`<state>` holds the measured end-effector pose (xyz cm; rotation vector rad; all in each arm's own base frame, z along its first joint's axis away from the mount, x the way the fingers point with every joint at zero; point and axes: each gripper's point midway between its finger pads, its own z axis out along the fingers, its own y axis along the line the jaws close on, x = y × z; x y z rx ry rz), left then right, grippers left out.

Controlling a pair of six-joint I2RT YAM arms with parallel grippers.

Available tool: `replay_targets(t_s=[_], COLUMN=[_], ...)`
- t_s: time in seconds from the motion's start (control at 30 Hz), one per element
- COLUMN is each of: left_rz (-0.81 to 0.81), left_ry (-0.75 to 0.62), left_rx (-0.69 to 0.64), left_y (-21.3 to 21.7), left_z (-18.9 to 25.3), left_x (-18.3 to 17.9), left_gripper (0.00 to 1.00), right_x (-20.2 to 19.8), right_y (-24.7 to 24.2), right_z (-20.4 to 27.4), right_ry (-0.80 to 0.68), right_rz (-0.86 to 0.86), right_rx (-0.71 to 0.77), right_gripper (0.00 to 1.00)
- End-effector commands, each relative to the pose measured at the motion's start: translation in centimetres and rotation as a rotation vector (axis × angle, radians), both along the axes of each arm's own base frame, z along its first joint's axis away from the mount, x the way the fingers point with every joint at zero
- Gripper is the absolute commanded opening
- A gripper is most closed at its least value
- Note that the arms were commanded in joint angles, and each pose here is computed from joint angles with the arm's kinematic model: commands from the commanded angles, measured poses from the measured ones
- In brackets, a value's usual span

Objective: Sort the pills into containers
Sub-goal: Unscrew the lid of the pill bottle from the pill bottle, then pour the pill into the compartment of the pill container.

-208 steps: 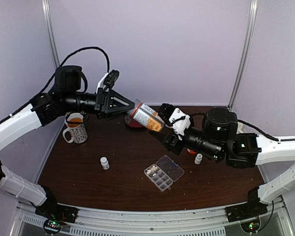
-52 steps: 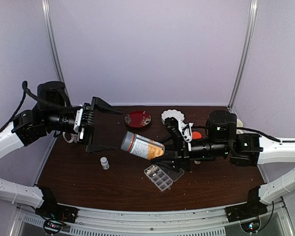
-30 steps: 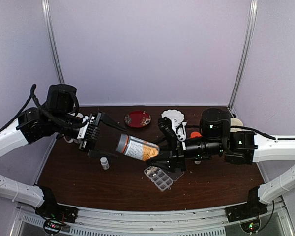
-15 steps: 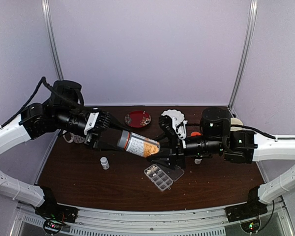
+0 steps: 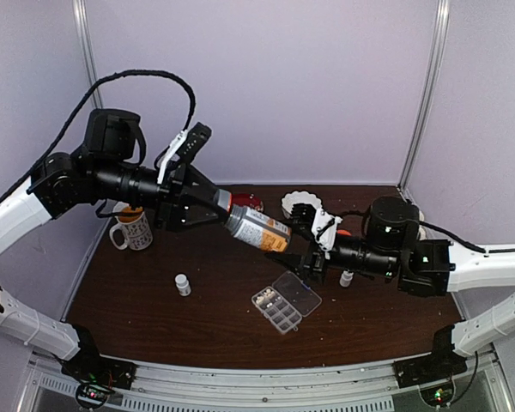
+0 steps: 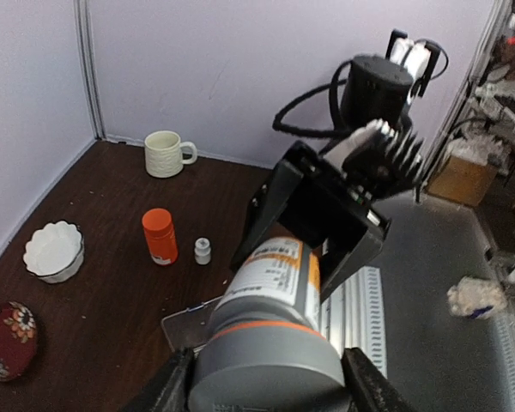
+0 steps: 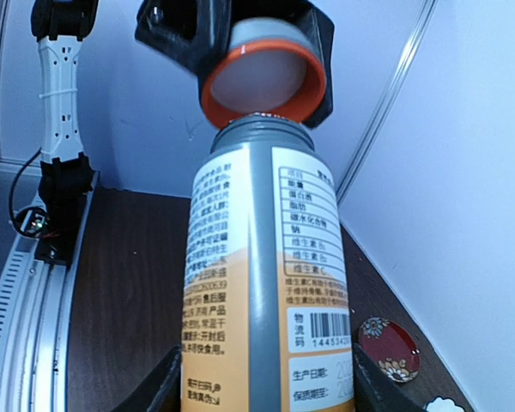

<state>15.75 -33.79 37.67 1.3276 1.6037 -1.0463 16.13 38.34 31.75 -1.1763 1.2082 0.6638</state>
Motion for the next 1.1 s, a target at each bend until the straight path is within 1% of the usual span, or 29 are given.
replay_targets(t_s=[0.0,0.1,0.13,0.17,0.23,0.37,0.43,0.53,0.6,0.77,0.9,0.97,1.07], left_rz=[0.015,-0.013,-0.038,-0.041,0.005,0.177,0.242,0.342,0.405,0.491,0.558,0.574,0.578], left_ry=[0.288,0.463,0.49,0.489,0.437,0.309,0.281,0.282,0.288,0.303,0.281,0.273,0.282], left_rx=[-0.156,-0.15,-0.151,-0.142,-0.116,-0.076,-0.052,0.002,0.032,0.055,0.098,0.124,0.158], left_y=[-0.9,-2.0,-2.2,-2.2,-1.7,-0.2,0.4,1.2,2.0,3.8,4.8,5.1,4.9], left_z=[4.5,4.4,4.9,4.9,4.6,3.0,1.8,-0.7,-2.1,-5.2,-7.5,-8.5,-10.1], left_x=[-1.0,-1.4,-1.7,-1.8,-1.2,1.5,2.8,4.9,6.2,8.6,9.7,10.0,10.3], left_gripper=[0.23,0.17,0.13,0.13,0.13,0.13,0.11,0.03,0.0,0.0,0.0,0.0,0.0], right_x=[2.2,2.7,2.6,2.6,2.5,2.7,2.7,2.9,2.9,3.2,3.8,3.5,2.9], right_y=[-1.5,-2.0,-2.1,-2.2,-2.3,-2.7,-3.2,-4.2,-4.9,-6.9,-8.0,-8.1,-8.8], right_z=[-0.3,0.2,0.2,0.4,0.4,-0.2,-0.4,-1.1,-1.8,-3.9,-7.2,-8.8,-11.1], right_ry=[-0.134,-0.164,-0.166,-0.16,-0.129,-0.051,-0.001,0.07,0.113,0.201,0.317,0.354,0.406], right_rz=[-0.169,-0.212,-0.211,-0.211,-0.212,-0.233,-0.249,-0.285,-0.308,-0.378,-0.461,-0.464,-0.465], right_rx=[-0.022,-0.008,0.0,0.014,0.035,0.069,0.098,0.131,0.132,0.154,0.087,0.035,0.011], right_gripper=[0.0,0.0,0.0,0.0,0.0,0.0,0.0,0.0,0.0,0.0,0.0,0.0,0.0])
